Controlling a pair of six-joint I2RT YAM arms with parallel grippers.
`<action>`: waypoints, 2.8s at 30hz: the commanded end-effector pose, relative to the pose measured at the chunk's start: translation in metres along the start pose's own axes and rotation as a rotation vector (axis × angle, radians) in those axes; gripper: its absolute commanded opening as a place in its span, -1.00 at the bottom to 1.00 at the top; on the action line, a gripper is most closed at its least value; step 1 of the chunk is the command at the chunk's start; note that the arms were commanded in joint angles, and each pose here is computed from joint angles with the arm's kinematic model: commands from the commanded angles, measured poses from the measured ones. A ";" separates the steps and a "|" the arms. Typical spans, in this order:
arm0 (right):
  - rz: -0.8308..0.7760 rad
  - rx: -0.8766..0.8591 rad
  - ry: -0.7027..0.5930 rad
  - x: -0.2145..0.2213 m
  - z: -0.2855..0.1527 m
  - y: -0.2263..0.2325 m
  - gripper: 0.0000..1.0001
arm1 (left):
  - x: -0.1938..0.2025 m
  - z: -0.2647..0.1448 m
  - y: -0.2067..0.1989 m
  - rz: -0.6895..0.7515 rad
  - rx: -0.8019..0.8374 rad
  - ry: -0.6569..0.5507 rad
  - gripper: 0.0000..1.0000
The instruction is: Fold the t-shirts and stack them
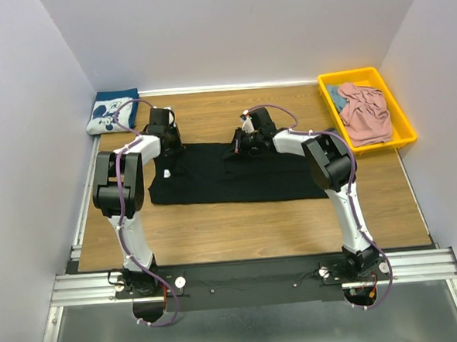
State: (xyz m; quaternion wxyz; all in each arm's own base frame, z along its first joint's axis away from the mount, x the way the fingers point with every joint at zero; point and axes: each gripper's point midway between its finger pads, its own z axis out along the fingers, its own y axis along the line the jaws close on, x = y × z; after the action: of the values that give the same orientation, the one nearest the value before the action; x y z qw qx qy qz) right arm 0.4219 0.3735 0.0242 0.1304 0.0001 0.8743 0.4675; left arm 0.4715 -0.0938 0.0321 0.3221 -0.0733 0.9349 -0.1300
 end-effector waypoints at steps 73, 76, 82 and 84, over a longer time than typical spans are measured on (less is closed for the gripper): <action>-0.570 0.145 -0.065 0.006 -0.047 0.032 -0.90 | -0.039 -0.068 -0.065 0.242 0.381 -0.361 -1.00; -0.612 0.171 -0.059 0.009 -0.046 0.032 -0.90 | -0.035 -0.071 -0.064 0.245 0.398 -0.367 -1.00; -0.718 0.261 -0.057 0.013 -0.043 0.036 -0.90 | -0.030 -0.076 -0.056 0.228 0.384 -0.375 -1.00; -0.764 0.315 -0.052 0.013 -0.042 0.035 -0.90 | -0.027 -0.078 -0.055 0.227 0.383 -0.374 -1.00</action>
State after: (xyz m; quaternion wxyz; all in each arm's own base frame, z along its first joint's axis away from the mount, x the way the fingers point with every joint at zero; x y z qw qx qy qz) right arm 0.3934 0.3628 0.0610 0.2882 -0.2564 0.8691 0.3096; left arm 0.4489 -0.1246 0.1029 0.4828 0.0602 0.8391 -0.2432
